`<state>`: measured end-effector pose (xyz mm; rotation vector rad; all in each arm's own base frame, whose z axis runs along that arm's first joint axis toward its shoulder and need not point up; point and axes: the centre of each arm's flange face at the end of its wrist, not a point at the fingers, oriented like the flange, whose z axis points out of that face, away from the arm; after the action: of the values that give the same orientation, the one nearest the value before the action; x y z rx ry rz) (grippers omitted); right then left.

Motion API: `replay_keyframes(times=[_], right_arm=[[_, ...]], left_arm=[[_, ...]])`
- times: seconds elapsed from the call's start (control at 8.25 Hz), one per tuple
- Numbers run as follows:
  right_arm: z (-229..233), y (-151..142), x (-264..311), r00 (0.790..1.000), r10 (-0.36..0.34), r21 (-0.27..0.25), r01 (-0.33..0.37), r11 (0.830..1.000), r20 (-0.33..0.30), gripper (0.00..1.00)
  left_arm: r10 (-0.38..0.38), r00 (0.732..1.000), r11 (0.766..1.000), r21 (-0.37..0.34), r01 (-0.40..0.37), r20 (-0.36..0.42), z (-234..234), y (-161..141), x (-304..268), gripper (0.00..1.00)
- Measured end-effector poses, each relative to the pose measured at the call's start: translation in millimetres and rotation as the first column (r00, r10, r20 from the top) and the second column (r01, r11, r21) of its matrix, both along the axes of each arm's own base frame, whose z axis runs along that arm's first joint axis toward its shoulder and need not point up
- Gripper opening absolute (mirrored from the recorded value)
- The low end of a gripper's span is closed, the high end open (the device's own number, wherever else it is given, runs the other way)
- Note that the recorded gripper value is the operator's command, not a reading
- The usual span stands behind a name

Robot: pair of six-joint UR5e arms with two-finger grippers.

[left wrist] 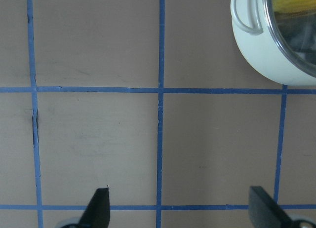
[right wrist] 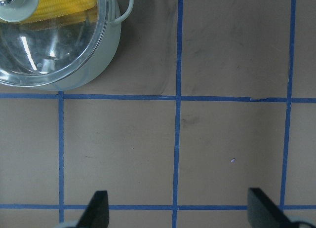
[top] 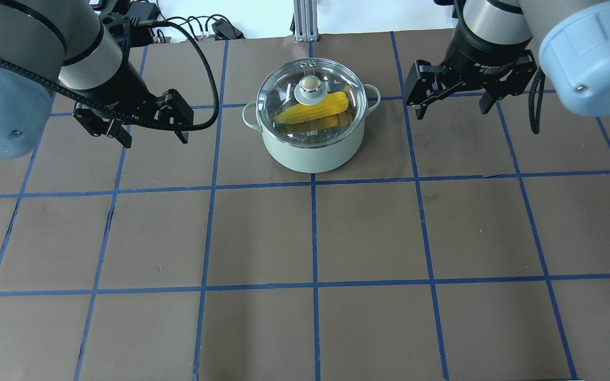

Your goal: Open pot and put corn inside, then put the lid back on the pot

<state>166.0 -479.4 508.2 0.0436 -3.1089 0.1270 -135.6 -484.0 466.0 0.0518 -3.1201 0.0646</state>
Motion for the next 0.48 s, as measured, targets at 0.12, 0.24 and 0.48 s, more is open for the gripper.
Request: replay_keyframes(times=[0.12,0.24,0.48], right_arm=[[0.7,-0.3,-1.2,1.0,0.007,-0.003,-0.007,1.0,-0.002,1.0],[1.0,-0.3,-1.1,1.0,0.023,-0.003,-0.023,1.0,-0.001,1.0],[1.1,-0.2,-1.0,0.999,0.039,-0.004,-0.039,0.999,-0.001,1.0]], left_arm=[[0.001,1.0,1.0,0.0,-0.001,0.002,0.0,-0.1,0.4,1.0],[0.002,1.0,1.0,0.0,-0.002,0.003,-0.3,-0.1,0.7,1.0],[0.006,1.0,1.0,0.001,-0.006,0.003,-0.7,-0.1,0.8,1.0]])
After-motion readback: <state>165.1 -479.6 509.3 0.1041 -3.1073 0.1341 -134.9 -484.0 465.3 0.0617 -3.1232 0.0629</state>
